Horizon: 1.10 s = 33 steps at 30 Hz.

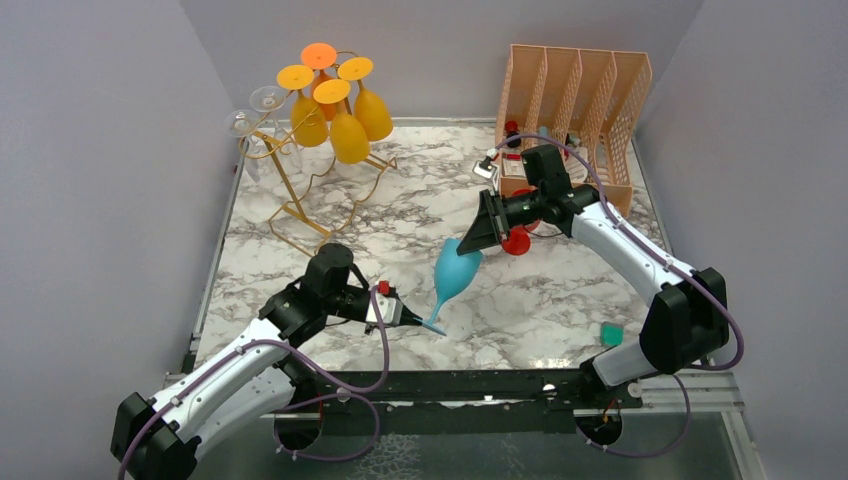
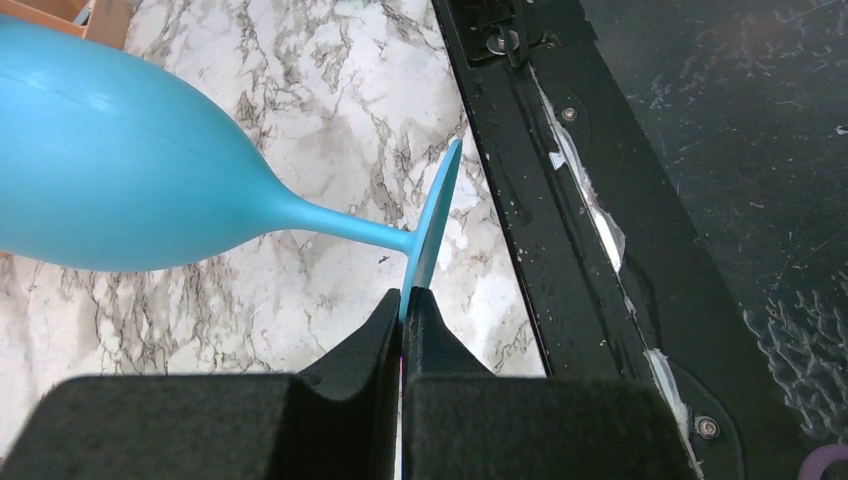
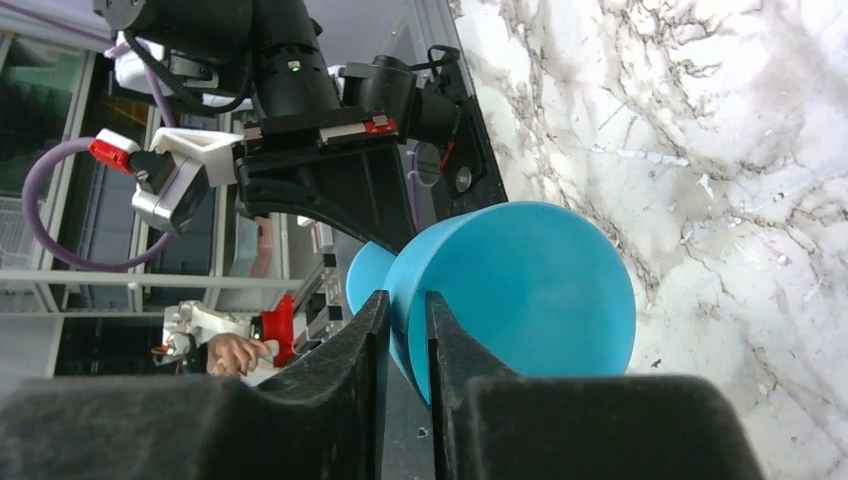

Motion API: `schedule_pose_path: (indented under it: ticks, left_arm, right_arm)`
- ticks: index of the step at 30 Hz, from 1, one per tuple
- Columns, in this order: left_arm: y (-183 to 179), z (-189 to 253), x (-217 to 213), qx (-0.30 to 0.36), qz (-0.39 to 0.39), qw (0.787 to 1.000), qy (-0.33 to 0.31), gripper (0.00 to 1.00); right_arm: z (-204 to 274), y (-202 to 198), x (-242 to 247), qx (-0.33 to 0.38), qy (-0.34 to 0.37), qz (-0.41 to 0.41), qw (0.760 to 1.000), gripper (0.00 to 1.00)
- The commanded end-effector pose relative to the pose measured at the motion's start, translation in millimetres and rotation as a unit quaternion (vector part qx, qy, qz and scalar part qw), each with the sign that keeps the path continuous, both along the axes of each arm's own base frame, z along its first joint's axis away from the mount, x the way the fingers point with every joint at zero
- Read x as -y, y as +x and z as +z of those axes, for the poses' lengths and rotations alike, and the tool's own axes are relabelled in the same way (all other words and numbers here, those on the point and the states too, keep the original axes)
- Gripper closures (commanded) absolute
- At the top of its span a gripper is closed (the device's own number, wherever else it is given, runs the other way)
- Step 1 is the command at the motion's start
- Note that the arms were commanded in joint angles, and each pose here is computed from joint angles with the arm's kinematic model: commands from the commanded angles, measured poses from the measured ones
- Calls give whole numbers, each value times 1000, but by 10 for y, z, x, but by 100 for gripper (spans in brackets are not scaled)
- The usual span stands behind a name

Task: Take the wine glass off the wine glass rack
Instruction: Place the wine glass at the center of the board.

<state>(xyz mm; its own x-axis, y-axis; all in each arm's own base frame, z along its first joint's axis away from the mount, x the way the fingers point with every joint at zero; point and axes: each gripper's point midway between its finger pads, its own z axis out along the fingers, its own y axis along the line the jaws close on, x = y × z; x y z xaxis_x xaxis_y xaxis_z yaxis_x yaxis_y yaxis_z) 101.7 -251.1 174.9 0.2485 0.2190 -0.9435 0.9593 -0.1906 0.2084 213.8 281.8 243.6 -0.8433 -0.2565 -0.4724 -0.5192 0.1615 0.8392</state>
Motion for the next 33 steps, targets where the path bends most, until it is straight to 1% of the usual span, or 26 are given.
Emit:
schedule_pose_path:
  ticks: [1, 2, 3, 7, 12, 17, 22, 24, 30, 33]
  left_arm:
    - [84, -6, -6, 13, 15, 1000, 7, 100]
    - [89, -9, -6, 14, 16, 1000, 8, 100]
    - [94, -13, -4, 14, 17, 1000, 9, 100]
    - [112, -46, -3, 12, 20, 1000, 14, 100]
    - [112, -42, 6, 10, 18, 1000, 12, 100]
    - [80, -31, 15, 0, 13, 1000, 7, 89]
    - [57, -24, 5, -4, 14, 1000, 6, 81]
    - [48, -23, -4, -6, 16, 1000, 5, 75]
    - [49, -4, -16, -7, 23, 1000, 3, 63]
    - [67, 24, -12, -8, 30, 1000, 1, 53]
  right_arm:
    - [133, -139, -2, -20, 30, 37, 999, 83]
    - [131, -153, 1, -22, 32, 40, 998, 90]
    - [131, -168, 2, -25, 35, 44, 998, 95]
    - [135, -206, 14, -26, 37, 48, 998, 99]
    - [99, -173, 28, -5, 20, 28, 999, 99]
    - [71, -137, 35, 5, 7, 12, 1000, 99]
    - [84, -108, 43, 20, 0, 2, 1000, 99]
    - [84, -90, 48, 25, -6, -5, 1000, 99]
    - [59, -62, 75, 38, -22, -22, 999, 99]
    - [11, -20, 103, 50, -39, -40, 997, 99]
